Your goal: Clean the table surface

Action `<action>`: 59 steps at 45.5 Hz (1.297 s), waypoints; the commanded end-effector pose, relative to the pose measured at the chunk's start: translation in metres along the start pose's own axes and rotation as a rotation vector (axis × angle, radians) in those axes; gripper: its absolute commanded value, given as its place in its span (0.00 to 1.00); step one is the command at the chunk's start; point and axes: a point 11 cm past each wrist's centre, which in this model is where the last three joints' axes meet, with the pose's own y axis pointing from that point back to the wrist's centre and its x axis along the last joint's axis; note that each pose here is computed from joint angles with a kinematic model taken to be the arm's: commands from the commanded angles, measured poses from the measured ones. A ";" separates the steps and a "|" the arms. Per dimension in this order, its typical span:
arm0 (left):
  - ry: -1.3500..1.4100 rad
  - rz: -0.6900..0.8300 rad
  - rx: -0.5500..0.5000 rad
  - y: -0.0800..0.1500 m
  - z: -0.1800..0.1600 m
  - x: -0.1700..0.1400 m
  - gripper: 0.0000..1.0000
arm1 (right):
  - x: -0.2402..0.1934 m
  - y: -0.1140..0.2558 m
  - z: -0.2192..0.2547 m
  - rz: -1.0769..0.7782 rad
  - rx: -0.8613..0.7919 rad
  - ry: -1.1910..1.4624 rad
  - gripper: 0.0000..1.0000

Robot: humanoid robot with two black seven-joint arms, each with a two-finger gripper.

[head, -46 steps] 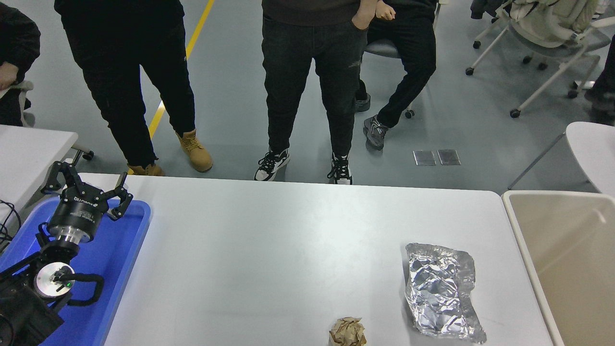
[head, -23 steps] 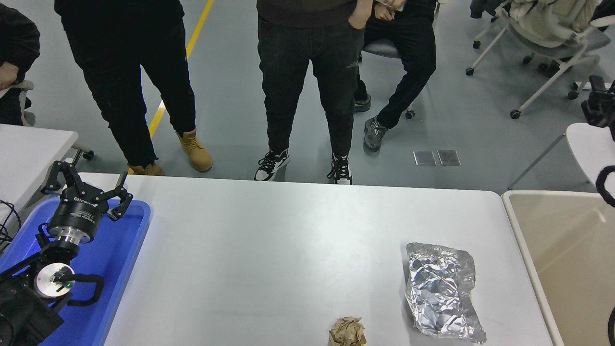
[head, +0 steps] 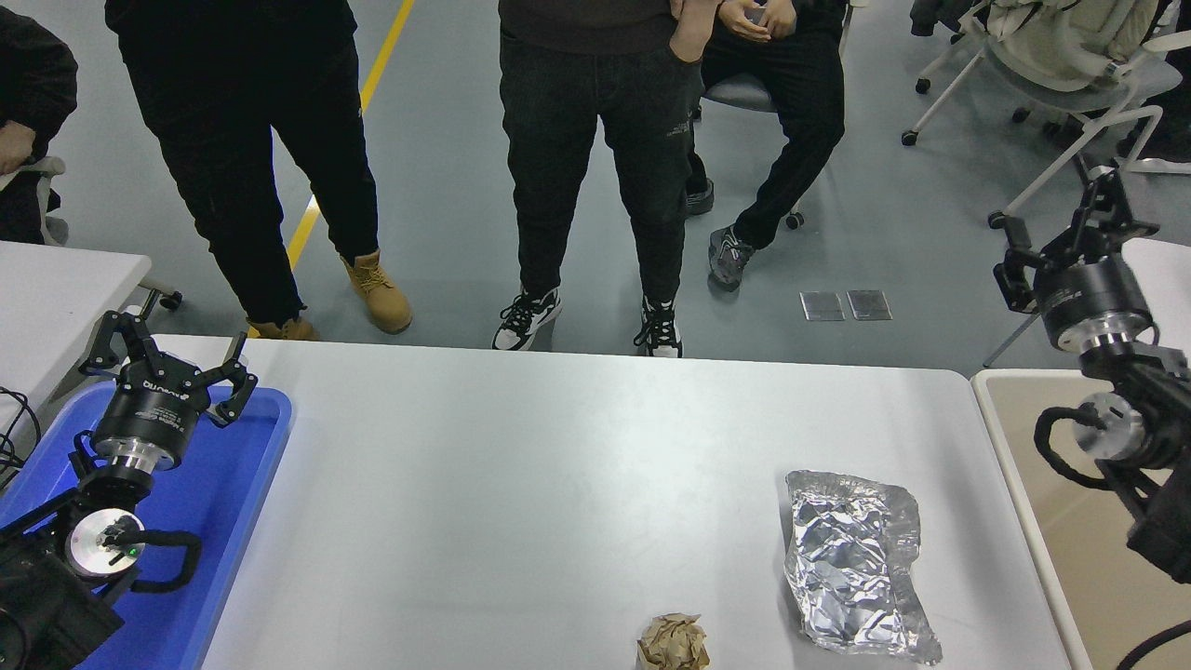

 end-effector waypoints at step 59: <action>0.000 0.000 0.000 0.000 0.000 0.000 1.00 | 0.044 0.010 -0.015 -0.036 -0.066 0.219 0.99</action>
